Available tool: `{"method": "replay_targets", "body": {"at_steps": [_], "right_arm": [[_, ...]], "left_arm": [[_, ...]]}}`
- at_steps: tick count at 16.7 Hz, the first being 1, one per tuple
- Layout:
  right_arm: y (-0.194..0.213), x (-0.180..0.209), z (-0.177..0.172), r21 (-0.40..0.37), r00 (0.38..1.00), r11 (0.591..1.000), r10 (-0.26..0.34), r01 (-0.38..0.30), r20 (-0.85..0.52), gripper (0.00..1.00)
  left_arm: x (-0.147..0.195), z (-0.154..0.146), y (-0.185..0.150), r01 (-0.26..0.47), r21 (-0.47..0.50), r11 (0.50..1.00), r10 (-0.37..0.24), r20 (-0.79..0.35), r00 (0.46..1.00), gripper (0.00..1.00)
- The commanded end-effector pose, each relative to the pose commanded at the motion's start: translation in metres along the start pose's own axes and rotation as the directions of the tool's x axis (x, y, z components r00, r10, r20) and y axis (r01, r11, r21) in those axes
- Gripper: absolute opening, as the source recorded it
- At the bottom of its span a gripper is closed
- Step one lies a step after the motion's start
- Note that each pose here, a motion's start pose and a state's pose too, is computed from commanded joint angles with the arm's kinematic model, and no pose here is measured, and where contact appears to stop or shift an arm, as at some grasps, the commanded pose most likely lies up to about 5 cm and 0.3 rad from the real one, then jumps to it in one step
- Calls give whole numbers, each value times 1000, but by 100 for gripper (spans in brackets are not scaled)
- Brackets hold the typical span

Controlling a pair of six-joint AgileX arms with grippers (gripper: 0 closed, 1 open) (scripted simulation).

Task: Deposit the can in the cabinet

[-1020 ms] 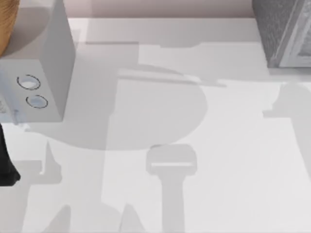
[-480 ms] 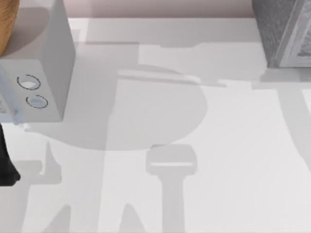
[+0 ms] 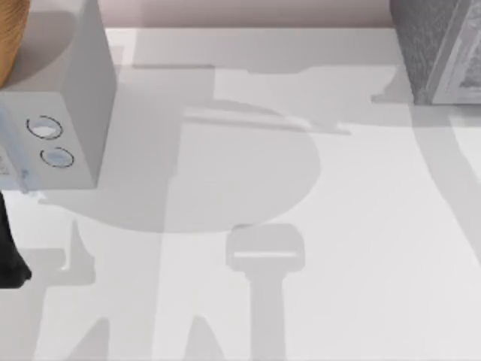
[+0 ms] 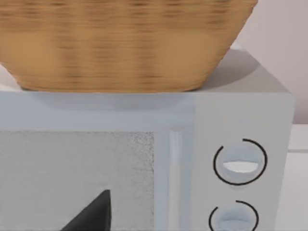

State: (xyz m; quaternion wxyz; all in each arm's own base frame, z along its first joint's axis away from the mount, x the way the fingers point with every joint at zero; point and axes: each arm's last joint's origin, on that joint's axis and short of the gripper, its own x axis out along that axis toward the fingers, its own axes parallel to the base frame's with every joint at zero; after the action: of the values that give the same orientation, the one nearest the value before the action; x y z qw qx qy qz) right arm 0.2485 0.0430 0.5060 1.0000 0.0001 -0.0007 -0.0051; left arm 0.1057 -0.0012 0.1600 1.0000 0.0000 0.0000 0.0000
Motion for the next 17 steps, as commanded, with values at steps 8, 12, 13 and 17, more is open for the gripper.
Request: {"method": "replay_targets", "body": {"at_steps": [8,12,13,17], "right_arm": [[3,7,4,3,1000,1000,8,-8,-2,0],[3,8,14,6,1000,1000,4,-5,29,0],[3,11,18,5,999,1000,4,-4,35,0],[6,36,25,1,1000,1000,7,-7,17,0]], "left_arm": [[0,0,0,0,0,1000,0,0,1000,100],[0,0,0,0,0,1000,0,0,1000,100],[0,0,0,0,0,1000,0,0,1000,100],[0,0,0,0,0,1000,0,0,1000,100]]}}
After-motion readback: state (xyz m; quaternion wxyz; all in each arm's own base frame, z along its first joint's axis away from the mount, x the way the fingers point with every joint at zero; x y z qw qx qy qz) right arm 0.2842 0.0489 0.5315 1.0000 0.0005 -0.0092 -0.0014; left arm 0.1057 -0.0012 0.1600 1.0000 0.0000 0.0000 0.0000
